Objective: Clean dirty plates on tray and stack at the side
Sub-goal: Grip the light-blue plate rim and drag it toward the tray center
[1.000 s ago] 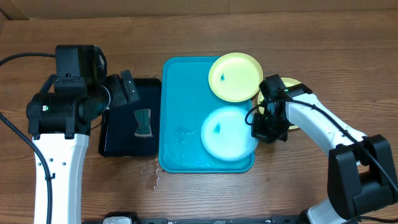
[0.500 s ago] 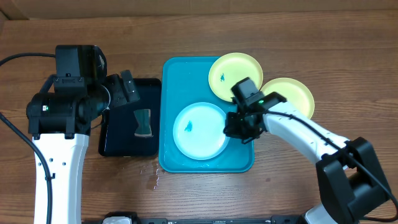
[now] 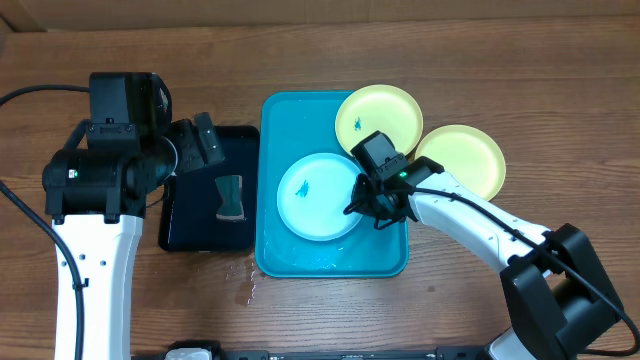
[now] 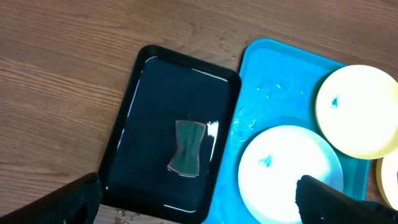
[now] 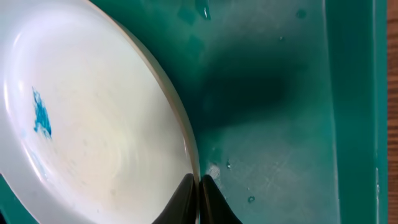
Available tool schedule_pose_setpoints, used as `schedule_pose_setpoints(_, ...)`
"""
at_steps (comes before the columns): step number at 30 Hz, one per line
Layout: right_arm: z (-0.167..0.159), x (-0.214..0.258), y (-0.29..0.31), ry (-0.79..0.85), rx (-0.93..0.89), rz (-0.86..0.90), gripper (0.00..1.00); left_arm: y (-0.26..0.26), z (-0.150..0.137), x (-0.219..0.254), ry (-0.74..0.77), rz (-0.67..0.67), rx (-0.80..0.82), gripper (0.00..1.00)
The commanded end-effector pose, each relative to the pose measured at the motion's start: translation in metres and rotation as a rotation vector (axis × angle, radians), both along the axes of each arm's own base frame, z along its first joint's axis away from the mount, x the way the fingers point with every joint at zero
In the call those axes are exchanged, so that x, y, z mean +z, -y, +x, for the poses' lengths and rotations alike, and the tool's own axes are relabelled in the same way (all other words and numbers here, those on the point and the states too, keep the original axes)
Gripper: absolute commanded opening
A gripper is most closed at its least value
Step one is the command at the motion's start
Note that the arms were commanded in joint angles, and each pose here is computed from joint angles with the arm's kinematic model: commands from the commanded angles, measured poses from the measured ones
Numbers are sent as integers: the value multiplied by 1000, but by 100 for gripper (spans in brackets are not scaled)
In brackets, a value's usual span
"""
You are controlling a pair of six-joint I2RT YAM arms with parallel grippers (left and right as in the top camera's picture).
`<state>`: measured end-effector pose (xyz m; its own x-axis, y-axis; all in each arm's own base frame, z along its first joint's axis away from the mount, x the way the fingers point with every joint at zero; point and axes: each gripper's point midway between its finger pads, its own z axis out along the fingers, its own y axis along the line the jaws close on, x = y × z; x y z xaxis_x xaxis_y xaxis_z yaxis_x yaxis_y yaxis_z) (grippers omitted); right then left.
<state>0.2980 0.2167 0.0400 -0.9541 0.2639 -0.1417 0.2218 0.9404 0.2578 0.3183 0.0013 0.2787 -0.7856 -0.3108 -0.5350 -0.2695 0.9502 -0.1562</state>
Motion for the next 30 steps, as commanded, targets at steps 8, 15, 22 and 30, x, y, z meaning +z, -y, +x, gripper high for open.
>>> schedule_pose_setpoints(8, 6, 3, 5, 36, -38, -23, 37, -2, 0, 5, 16, -4, 19, 100)
schedule_pose_setpoints(15, 9, 3, 10, 56, -43, -56, 52, -2, 0, 5, 16, -4, 19, 100)
schedule_pose_setpoints(22, 5, 1, 16, 37, -97, -74, 51, -2, 0, 5, 16, -4, 19, 100)
schedule_pose_setpoints(30, 0, -13, 24, 32, -191, -79, 49, -2, 0, 5, 16, -4, 19, 100)
